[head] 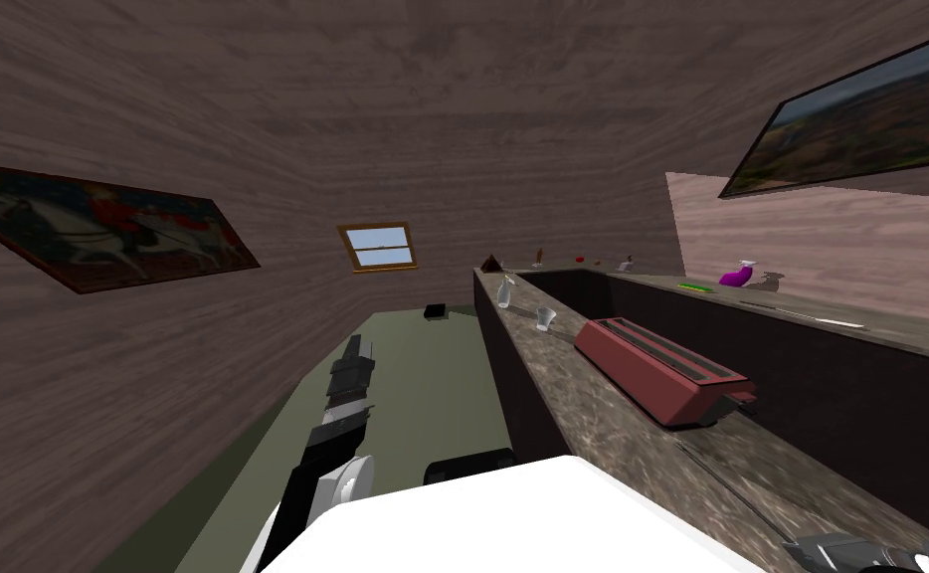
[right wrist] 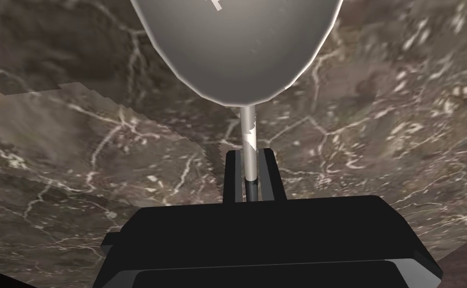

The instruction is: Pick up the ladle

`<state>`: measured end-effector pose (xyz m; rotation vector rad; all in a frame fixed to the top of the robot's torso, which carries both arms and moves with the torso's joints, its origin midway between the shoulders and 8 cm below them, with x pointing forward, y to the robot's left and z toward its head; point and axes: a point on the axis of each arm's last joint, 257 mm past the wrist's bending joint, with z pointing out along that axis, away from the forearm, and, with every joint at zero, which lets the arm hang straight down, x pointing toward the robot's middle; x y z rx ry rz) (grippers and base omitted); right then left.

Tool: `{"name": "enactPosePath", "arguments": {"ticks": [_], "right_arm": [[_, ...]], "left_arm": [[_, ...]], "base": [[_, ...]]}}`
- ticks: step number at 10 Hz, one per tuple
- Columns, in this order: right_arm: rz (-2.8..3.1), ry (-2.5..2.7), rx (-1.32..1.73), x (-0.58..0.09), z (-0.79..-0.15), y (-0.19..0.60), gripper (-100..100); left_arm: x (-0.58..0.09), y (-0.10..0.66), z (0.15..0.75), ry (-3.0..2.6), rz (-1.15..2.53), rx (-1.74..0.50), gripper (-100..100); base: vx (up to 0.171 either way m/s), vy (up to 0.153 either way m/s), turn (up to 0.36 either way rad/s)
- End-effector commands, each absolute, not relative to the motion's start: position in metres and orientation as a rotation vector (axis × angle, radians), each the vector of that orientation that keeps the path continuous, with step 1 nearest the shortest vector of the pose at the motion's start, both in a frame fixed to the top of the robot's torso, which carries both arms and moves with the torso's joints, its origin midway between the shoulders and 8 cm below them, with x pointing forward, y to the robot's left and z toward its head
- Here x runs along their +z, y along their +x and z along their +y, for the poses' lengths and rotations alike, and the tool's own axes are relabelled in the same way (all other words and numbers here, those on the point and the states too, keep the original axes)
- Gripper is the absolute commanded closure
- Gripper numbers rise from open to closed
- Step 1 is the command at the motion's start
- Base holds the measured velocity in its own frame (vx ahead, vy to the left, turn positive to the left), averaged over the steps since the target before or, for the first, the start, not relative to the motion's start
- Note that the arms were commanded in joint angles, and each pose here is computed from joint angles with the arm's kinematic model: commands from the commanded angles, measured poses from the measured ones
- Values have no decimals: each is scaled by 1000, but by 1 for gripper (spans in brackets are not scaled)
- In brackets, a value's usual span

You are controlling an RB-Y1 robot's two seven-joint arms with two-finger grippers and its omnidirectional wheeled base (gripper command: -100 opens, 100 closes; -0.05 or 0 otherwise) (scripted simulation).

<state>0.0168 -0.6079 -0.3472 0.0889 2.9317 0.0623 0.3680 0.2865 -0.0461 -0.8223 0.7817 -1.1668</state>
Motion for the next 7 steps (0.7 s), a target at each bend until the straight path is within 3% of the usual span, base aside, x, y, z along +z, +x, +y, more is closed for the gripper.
{"name": "enactPosePath", "arguments": {"ticks": [1, 2, 3, 4, 7], "right_arm": [[2932, 89, 62, -347, -608, 17, 100], [2932, 89, 62, -347, -608, 17, 100], [2932, 89, 62, -347, -608, 17, 0], [2936, 65, 62, -339, -614, 25, 100], [2941, 38, 63, -332, -621, 35, 100]], "left_arm": [[-46, 368, 287, -822, 782, -1167, 0], [-46, 368, 287, -822, 782, -1167, 0], [-46, 368, 287, -822, 782, -1167, 0], [-46, 368, 287, -822, 782, -1167, 0], [-46, 368, 287, -822, 782, -1167, 0]], "base": [[0, 0, 0], [0, 0, 0], [0, 0, 0], [16, -19, -56], [10, -9, -60]]}}
